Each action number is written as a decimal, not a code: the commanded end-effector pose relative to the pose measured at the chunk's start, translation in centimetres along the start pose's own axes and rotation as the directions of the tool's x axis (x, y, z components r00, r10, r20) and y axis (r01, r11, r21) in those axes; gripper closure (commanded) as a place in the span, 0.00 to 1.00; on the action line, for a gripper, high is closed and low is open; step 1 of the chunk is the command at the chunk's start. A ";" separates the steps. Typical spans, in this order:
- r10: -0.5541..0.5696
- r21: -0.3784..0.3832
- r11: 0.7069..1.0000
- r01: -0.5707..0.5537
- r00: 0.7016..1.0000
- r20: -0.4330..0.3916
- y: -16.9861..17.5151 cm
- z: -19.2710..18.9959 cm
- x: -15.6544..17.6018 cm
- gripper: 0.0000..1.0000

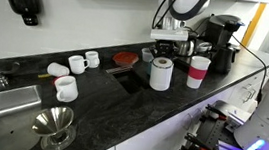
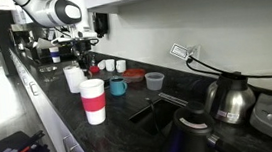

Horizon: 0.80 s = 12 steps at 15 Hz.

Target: Move the white object slightly to the right

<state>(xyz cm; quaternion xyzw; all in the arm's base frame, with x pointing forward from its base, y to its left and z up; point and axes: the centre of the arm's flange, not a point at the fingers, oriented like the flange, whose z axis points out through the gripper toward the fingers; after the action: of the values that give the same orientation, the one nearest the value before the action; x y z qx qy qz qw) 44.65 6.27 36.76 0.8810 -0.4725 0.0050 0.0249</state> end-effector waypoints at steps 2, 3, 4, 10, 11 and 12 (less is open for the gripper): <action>0.264 -0.005 0.964 -0.264 0.964 -0.005 2.8 0.2 0.8 0.94; 0.322 -0.009 0.947 -0.322 0.947 -0.007 3.5 0.5 0.8 0.94; 0.379 -0.015 0.925 -0.379 0.925 -0.001 4.3 0.9 0.8 0.94; 0.631 -0.018 0.776 -0.630 0.776 0.006 8.4 2.1 1.6 0.94; 0.661 -0.013 0.751 -0.661 0.751 0.008 8.9 2.1 1.9 0.94; 0.686 -0.009 0.728 -0.686 0.728 0.013 9.3 2.1 2.1 0.94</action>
<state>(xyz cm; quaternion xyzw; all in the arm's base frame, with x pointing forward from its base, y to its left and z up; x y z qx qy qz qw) 39.11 0.10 34.51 0.6820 -0.7302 -0.0071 0.0415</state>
